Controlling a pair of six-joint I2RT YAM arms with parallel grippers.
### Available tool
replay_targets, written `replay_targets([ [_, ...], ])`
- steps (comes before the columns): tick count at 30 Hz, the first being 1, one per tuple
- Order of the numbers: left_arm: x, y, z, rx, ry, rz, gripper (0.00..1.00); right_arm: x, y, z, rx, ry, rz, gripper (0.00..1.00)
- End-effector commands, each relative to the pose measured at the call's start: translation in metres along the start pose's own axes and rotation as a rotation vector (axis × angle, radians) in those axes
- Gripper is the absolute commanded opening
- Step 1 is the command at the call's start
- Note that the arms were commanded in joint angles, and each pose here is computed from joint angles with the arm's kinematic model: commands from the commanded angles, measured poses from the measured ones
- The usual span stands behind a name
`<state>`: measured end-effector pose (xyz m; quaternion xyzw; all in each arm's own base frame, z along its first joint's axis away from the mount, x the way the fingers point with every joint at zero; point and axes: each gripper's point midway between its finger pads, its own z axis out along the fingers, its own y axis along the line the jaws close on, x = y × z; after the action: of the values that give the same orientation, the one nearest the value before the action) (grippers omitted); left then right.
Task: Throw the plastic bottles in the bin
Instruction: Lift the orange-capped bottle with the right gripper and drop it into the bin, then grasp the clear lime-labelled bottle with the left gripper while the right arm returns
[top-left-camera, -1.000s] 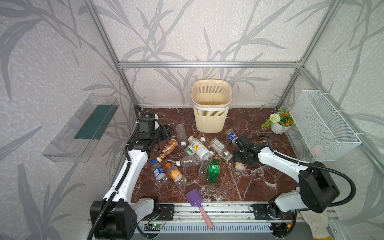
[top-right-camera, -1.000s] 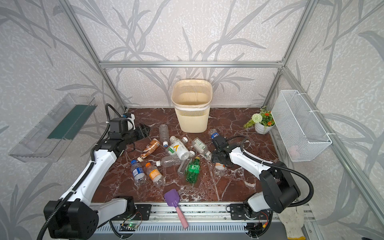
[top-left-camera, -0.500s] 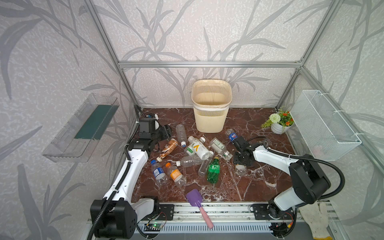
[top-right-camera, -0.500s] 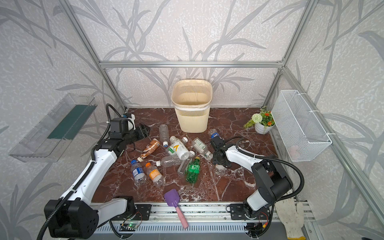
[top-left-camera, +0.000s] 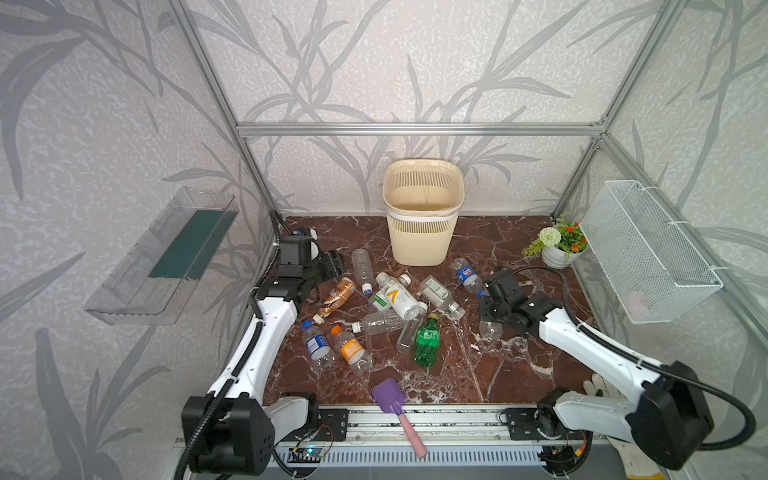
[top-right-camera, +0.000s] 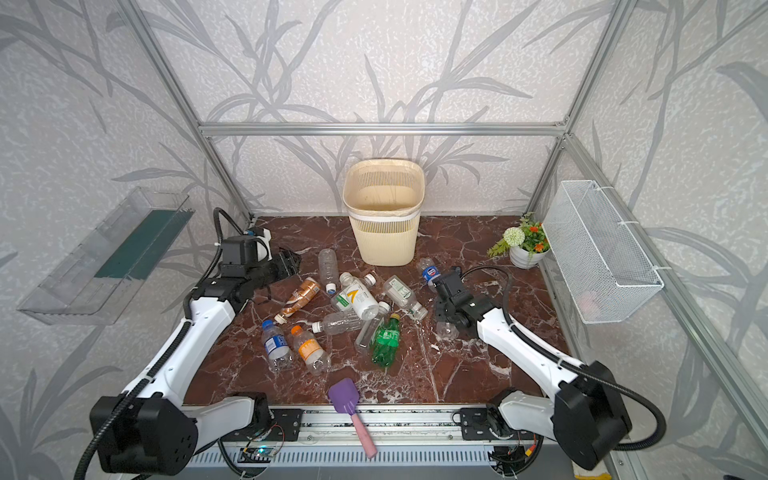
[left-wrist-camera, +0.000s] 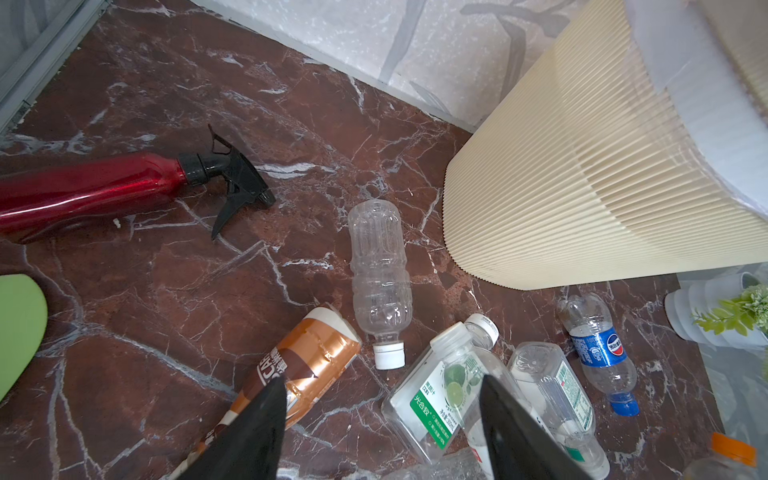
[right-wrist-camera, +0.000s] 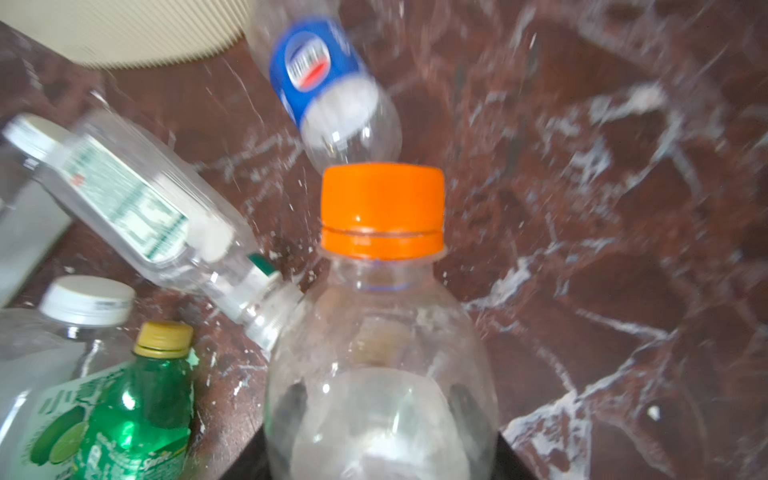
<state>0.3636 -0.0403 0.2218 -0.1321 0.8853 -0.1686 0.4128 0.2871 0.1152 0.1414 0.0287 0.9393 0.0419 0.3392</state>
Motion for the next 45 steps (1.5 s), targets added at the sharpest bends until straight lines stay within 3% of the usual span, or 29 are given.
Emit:
replay_targets([
  [1,0.005,0.001,0.003,-0.002,0.006,0.013,0.73,-0.068,-0.005,-0.051,-0.002,-0.338,-0.103,0.52],
  [11,0.006,-0.004,0.001,-0.001,-0.023,0.025,0.73,-0.197,0.015,-0.233,-0.159,-1.089,-0.145,0.57],
  [13,0.005,-0.012,-0.004,0.010,-0.038,0.012,0.72,-0.218,0.029,-0.266,-0.233,-1.202,-0.157,0.58],
  [15,0.006,-0.016,-0.011,0.010,-0.074,-0.011,0.72,-0.243,0.049,-0.281,-0.292,-1.236,-0.172,0.57],
  [19,0.020,-0.023,-0.021,0.024,-0.124,-0.041,0.72,-0.301,0.111,-0.262,-0.456,-1.218,-0.200,0.58],
  [22,0.033,-0.022,-0.026,0.020,-0.119,-0.061,0.72,-0.347,0.154,-0.193,-0.513,-1.021,-0.220,0.62],
  [23,0.036,-0.023,-0.029,0.024,-0.112,-0.057,0.72,-0.370,0.156,-0.203,-0.531,-0.996,-0.217,0.67],
  [25,0.042,-0.024,-0.034,0.018,-0.103,-0.038,0.72,-0.377,0.168,-0.139,-0.514,-0.764,-0.224,0.86],
  [26,0.044,-0.023,-0.037,0.014,-0.098,-0.027,0.73,-0.375,0.170,-0.130,-0.498,-0.719,-0.263,1.00],
  [28,0.046,-0.024,-0.042,0.011,-0.089,-0.012,0.72,-0.377,0.168,-0.142,-0.469,-0.727,-0.302,0.99],
  [31,0.050,-0.024,-0.046,0.013,-0.079,0.015,0.72,-0.378,0.151,-0.173,-0.432,-0.885,-0.288,0.99],
  [33,0.053,-0.023,-0.043,0.005,-0.065,0.029,0.73,-0.364,0.132,-0.204,-0.422,-0.998,-0.269,0.99],
  [37,0.056,-0.029,-0.031,0.016,-0.024,0.030,0.73,-0.328,0.103,-0.207,-0.342,-0.955,-0.271,0.99],
  [42,0.065,-0.048,-0.016,0.028,0.026,0.015,0.81,-0.256,0.071,-0.148,-0.268,-0.781,-0.250,0.99],
  [45,0.078,-0.057,-0.004,0.022,0.079,-0.074,0.81,-0.207,0.062,-0.103,-0.279,-0.641,-0.241,0.99],
])
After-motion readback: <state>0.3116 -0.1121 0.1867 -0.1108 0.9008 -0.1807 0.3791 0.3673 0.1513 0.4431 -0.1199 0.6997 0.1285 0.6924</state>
